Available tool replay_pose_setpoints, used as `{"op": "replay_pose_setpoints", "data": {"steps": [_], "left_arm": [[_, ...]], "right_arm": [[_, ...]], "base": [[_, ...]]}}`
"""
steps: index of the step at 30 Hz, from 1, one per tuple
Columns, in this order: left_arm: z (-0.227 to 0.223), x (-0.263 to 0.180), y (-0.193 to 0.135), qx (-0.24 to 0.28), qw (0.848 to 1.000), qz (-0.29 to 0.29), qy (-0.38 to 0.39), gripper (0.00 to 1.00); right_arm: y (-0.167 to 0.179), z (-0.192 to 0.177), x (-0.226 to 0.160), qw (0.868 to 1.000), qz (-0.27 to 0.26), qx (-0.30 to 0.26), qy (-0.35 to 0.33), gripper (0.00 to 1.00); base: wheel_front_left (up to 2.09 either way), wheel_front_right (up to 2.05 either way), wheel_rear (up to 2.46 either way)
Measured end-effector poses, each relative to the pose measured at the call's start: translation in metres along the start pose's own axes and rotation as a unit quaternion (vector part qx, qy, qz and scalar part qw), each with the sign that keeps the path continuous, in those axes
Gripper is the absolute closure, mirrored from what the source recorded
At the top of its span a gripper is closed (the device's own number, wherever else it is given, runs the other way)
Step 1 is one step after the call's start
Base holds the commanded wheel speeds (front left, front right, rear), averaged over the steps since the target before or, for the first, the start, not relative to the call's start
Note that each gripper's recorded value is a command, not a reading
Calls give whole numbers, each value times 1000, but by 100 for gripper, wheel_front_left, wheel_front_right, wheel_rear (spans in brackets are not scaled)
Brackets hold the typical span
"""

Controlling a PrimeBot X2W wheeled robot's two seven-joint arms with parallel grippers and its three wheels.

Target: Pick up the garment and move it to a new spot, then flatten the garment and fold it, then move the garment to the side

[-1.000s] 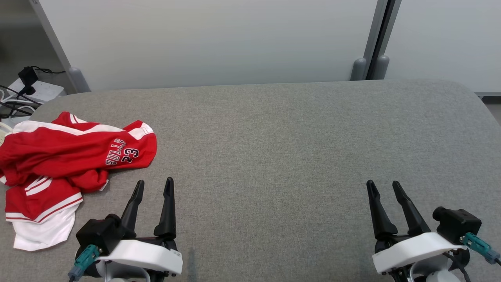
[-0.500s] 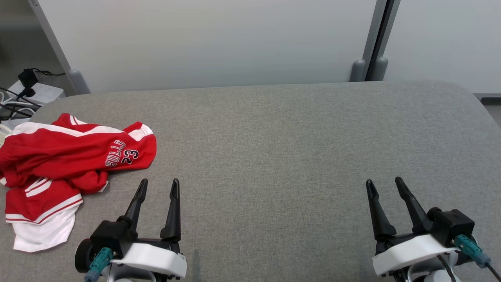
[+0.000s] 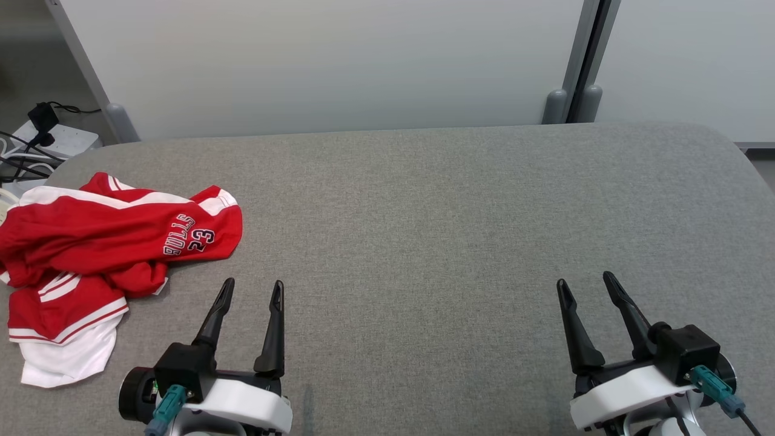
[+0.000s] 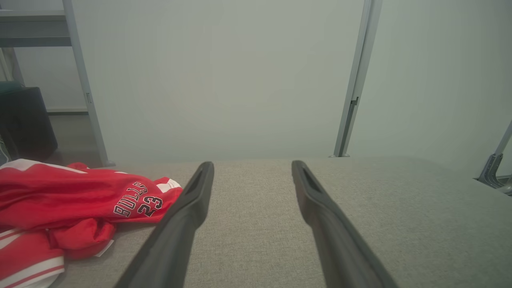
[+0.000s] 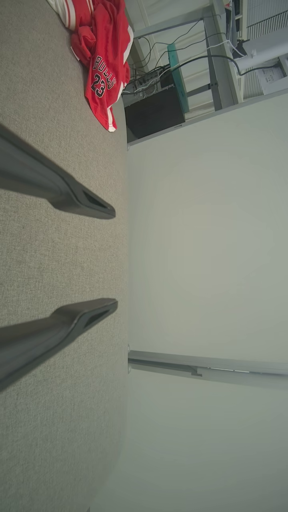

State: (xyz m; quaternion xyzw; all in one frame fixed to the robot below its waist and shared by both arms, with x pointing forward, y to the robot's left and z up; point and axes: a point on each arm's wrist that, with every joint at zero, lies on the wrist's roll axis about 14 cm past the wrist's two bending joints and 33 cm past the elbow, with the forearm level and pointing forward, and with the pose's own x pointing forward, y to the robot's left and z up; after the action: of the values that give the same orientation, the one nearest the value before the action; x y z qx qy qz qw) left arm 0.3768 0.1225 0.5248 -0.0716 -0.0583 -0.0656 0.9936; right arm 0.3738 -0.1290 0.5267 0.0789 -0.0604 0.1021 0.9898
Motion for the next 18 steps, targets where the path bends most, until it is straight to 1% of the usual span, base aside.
{"op": "replay_pose_setpoints", "data": {"steps": [10,15,18], "left_arm": [[1,-5,8,1,1000,13,-1,0],[6,-13,18,2,999,31,-6,0],[9,-20,30,-2,999,53,-11,0]], "right_arm": [[11,2,3,1000,17,0,-3,0],[28,0,10,999,43,2,0,0],[42,-3,15,998,65,4,2,0]], "base": [[0,0,0],[0,0,0],[0,0,0]]}}
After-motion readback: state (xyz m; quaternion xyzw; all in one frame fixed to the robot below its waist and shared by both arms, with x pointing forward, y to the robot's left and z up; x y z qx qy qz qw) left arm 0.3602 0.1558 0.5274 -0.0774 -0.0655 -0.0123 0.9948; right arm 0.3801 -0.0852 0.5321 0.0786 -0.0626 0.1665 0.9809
